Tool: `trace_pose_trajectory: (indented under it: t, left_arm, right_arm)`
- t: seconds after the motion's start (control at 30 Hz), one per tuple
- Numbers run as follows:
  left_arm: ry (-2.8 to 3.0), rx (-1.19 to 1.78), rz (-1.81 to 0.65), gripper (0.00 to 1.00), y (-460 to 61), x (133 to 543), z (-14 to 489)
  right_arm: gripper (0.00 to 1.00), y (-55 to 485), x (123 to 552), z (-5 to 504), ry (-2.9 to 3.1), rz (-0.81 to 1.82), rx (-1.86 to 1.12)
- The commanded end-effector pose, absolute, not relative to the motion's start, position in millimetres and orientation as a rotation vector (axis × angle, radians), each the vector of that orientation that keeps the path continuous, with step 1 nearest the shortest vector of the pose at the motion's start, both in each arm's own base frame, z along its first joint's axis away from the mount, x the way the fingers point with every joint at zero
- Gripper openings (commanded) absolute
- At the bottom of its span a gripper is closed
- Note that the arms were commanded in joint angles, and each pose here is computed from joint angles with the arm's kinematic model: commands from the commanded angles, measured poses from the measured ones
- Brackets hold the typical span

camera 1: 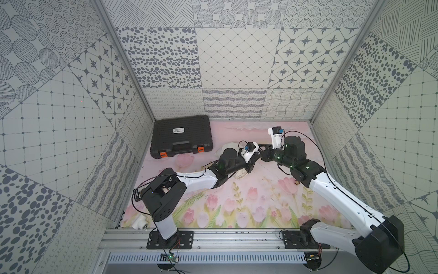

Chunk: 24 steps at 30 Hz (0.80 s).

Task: Close the soil bag
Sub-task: Frap the soil bag at the center of the board.

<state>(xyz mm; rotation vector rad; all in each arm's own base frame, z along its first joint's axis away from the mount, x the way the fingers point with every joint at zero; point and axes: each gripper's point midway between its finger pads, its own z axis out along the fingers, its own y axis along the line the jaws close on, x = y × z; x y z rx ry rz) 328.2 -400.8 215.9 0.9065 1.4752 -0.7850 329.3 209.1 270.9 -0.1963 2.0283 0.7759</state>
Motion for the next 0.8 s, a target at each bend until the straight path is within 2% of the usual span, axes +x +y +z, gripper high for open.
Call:
trace_pose_trajectory:
  t: [0.0, 0.13, 0.47, 0.63, 0.77]
  left_arm:
    - [1.671, 0.996, -0.836, 0.1, -389, 298, 152]
    - [1.844, 1.073, -0.757, 0.12, -372, 272, 111]
    - [2.318, 1.126, -0.354, 0.15, -301, 251, 21]
    - [2.437, 1.016, -0.156, 0.16, -264, 251, 7]
    - [2.45, 0.949, -0.149, 0.16, -256, 250, 15]
  right_arm:
    - [0.0, 194, 346, 335, 1.823, 0.754, -0.126]
    - [0.0, 187, 356, 362, 1.742, 0.759, -0.086]
    - [0.0, 163, 366, 407, 1.626, 0.721, -0.005]
    - [0.0, 137, 367, 416, 1.592, 0.675, 0.074]
    - [0.0, 122, 371, 408, 1.6, 0.662, 0.134]
